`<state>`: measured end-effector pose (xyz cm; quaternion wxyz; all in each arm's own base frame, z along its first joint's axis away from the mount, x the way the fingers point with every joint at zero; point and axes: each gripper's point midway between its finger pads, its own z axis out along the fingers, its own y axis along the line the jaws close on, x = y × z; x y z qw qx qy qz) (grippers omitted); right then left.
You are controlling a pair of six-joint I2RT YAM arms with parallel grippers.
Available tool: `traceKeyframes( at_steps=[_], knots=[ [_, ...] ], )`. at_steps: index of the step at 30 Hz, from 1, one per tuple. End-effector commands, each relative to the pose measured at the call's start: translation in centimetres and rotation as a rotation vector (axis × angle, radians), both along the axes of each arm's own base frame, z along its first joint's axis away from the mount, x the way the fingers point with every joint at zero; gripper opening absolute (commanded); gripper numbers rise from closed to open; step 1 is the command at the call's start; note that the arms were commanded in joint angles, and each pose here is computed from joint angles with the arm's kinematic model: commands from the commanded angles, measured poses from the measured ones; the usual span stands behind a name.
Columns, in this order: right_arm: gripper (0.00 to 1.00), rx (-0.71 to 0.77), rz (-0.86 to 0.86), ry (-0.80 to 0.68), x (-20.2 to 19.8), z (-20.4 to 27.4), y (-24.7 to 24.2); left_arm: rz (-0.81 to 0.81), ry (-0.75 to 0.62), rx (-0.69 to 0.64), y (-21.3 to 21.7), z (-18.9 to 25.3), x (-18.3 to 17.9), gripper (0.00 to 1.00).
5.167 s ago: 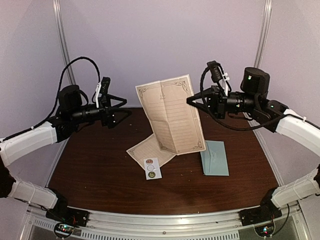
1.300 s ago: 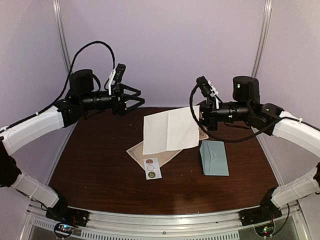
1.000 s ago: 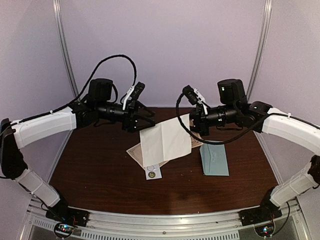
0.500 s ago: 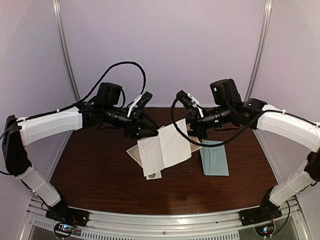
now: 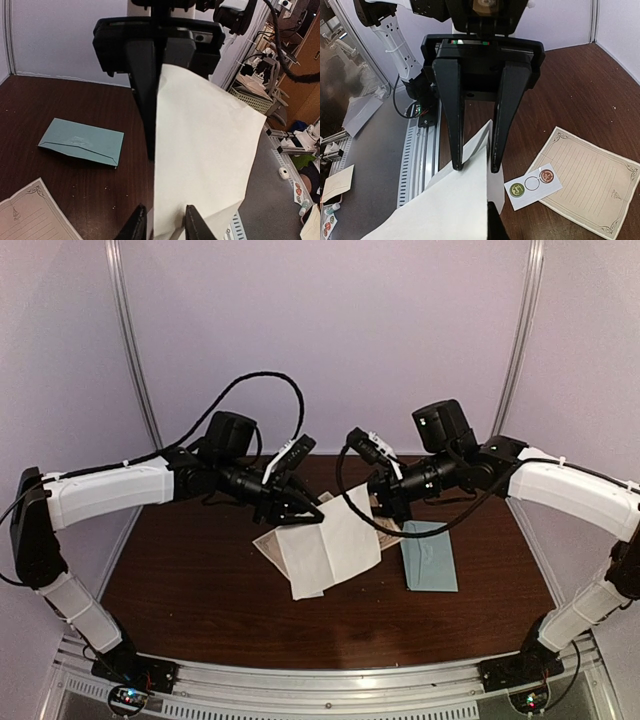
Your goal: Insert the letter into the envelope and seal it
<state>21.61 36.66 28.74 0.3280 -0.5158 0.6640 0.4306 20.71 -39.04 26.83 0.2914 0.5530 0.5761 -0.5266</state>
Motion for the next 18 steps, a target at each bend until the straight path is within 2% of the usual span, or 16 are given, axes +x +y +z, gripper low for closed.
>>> traceKeyframes(
  at_steps=[1,8,13,17,18],
  knots=[
    [0.0,0.011,-0.015,-0.046,0.4,1.3,0.3,-0.041,-0.012,-0.022,-0.4,0.8,-0.2,0.24],
    [0.0,0.002,-0.03,-0.061,0.8,1.5,0.2,-0.046,-0.003,-0.016,-0.5,0.6,-0.2,0.15],
    [0.0,-0.006,-0.05,-0.076,1.1,1.5,0.0,-0.044,-0.002,-0.011,-0.6,0.6,-0.1,0.0],
    [0.0,-0.01,-0.08,-0.097,1.5,1.7,-0.2,-0.029,-0.01,-0.005,-0.6,0.5,0.2,0.0],
    [0.07,-0.009,-0.092,-0.104,1.7,1.9,-0.3,-0.02,-0.018,-0.003,-0.6,0.5,0.3,0.0]
  ],
)
